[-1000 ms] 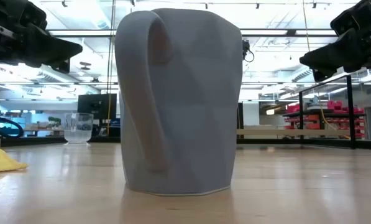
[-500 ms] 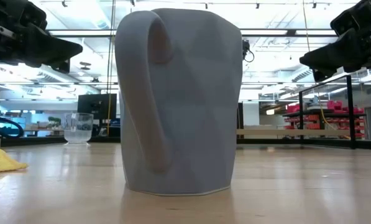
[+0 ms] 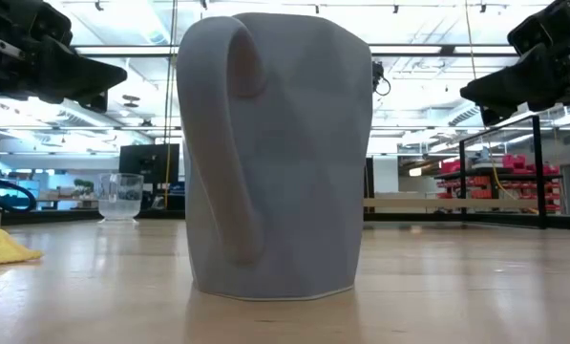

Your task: Stack small to large cups/mugs on shelf

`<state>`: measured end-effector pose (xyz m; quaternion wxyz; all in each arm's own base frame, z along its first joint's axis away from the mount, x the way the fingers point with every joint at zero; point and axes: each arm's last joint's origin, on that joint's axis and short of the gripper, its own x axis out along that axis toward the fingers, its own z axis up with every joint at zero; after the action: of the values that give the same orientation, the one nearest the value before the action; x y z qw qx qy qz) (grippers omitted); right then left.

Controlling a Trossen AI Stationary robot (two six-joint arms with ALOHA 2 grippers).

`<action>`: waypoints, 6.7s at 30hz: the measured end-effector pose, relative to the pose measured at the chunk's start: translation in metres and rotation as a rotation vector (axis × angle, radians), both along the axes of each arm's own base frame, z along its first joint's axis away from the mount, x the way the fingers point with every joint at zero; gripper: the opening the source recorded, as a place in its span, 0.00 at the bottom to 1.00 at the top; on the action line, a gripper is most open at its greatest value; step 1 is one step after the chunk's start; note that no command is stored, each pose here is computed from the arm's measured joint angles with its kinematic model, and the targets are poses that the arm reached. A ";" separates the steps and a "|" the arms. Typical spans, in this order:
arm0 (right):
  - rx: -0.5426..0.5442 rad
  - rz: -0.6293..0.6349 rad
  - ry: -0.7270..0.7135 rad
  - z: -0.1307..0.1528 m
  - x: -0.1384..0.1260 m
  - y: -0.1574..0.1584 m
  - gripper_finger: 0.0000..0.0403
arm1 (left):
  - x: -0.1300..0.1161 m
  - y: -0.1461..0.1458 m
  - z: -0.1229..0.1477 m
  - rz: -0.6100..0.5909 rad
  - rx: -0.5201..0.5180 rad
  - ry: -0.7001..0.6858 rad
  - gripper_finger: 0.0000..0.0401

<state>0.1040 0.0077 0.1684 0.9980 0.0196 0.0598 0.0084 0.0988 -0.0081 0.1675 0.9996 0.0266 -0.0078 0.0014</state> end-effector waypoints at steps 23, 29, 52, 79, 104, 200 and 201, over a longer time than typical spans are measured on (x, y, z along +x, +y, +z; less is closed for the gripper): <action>0.000 0.000 0.000 0.000 0.000 0.000 0.18 | -0.029 0.028 0.101 0.728 -0.129 -0.253 0.09; 0.000 0.000 0.000 0.000 0.000 0.000 0.18 | -0.036 0.038 0.156 0.989 -0.216 0.034 0.13; 0.000 0.000 0.000 0.000 0.000 0.000 0.18 | 0.006 0.154 0.085 1.095 -0.730 1.044 0.20; 0.000 0.000 0.000 0.000 0.000 0.000 0.18 | 0.019 0.194 0.030 1.009 -0.812 1.193 0.32; 0.000 0.000 0.000 0.000 0.000 0.000 0.18 | 0.026 0.197 0.027 0.991 -0.790 1.176 0.03; 0.486 -0.498 0.534 0.052 0.053 0.003 0.18 | 0.363 0.037 0.065 0.553 -0.290 1.124 0.02; 0.492 -0.494 0.532 0.052 0.053 0.004 0.18 | 0.363 0.037 0.065 0.554 -0.289 1.127 0.02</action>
<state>0.1571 0.0118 0.2205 0.8854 0.2720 0.3045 -0.2221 0.4619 0.0284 0.2322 0.8065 -0.1109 0.5258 0.2465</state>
